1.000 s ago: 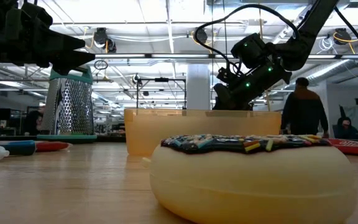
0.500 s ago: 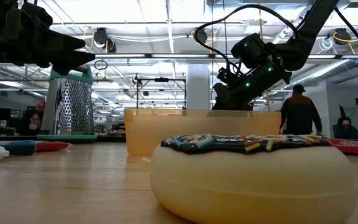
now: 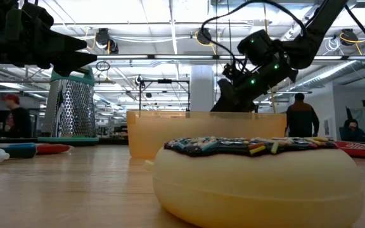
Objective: Pick & Place Food Item
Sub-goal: Put the right red popcorn bag into the orange bin
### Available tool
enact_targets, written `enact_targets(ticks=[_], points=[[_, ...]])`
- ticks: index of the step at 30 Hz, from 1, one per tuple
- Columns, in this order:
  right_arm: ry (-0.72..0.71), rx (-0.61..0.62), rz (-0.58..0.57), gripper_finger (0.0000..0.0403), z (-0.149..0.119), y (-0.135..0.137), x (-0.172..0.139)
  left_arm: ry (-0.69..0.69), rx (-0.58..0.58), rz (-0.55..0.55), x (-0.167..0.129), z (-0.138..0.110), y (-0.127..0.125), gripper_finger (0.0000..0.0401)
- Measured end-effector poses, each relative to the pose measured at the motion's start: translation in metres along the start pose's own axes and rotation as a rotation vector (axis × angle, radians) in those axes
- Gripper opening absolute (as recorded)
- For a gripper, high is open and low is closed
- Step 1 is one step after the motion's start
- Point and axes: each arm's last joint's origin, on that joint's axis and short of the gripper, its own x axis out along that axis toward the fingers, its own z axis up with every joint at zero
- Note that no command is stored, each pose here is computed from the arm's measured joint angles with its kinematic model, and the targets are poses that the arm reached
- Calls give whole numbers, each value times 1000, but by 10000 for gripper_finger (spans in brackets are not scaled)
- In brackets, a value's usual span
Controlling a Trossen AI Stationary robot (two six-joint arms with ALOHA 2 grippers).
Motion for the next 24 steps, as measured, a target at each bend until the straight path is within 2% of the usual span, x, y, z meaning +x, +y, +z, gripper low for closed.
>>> enact_targets(ticks=[12, 24], points=[[-36, -61, 143, 140, 26, 38, -59, 0, 0, 0, 0, 0, 0, 306], [-45, -107, 429, 139, 27, 93, -132, 0, 0, 0, 0, 0, 0, 306]])
